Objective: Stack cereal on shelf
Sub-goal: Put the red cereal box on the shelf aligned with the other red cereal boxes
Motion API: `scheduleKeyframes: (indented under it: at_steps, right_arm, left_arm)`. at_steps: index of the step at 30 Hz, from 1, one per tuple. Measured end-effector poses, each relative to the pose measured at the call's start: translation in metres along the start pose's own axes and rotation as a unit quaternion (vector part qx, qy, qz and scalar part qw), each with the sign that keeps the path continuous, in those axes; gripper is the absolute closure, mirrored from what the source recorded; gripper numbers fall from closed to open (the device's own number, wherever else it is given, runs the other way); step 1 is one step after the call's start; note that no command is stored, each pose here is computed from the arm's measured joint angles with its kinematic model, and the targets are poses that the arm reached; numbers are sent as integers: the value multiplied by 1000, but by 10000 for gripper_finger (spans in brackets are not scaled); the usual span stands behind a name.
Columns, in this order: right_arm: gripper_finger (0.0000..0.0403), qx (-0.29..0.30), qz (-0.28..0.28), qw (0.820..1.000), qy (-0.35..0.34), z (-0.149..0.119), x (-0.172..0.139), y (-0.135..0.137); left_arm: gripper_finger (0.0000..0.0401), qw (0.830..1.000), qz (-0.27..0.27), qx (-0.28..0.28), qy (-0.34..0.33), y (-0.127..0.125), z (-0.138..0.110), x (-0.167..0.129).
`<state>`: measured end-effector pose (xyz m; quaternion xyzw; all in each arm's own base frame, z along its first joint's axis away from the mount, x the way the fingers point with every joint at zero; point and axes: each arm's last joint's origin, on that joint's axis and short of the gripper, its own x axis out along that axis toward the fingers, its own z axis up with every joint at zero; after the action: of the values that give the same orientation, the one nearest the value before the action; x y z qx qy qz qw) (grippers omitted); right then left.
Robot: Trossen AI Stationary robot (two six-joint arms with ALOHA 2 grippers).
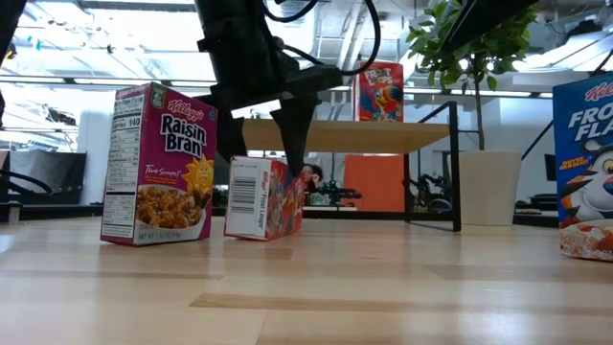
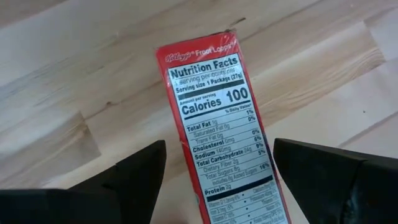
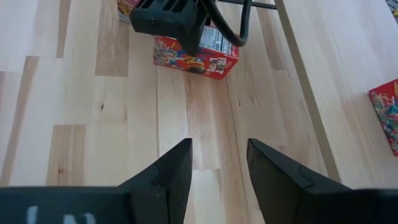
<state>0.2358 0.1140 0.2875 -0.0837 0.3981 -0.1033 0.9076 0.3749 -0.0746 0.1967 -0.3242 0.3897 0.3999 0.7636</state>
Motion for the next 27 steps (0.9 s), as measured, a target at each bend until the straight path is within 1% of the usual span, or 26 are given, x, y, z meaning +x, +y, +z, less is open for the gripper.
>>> scheduleKeyframes:
  at_steps: [4,6,15,18,23,27]
  right_arm:
    - [235,0,0,1000,0,0,0,0]
    - [240,0,0,1000,0,0,0,0]
    - [258,1,0,1000,0,0,0,0]
    - [264,1,0,1000,0,0,0,0]
    - [271,-2,1,1000,-1,0,-1,1]
    - [275,-12,10,1000,-7,-2,-7,4]
  left_arm:
    - [118,1000,0,0,0,0,0,0]
    - [127,1000,0,0,0,0,0,0]
    - [217,1000,-3,4,10,0,-1,0]
    - [238,1000,-6,15,17,0,-1,0]
    - [254,999,-17,35,27,-4,-2,-4]
    - [257,997,-40,67,20,-13,3,-15]
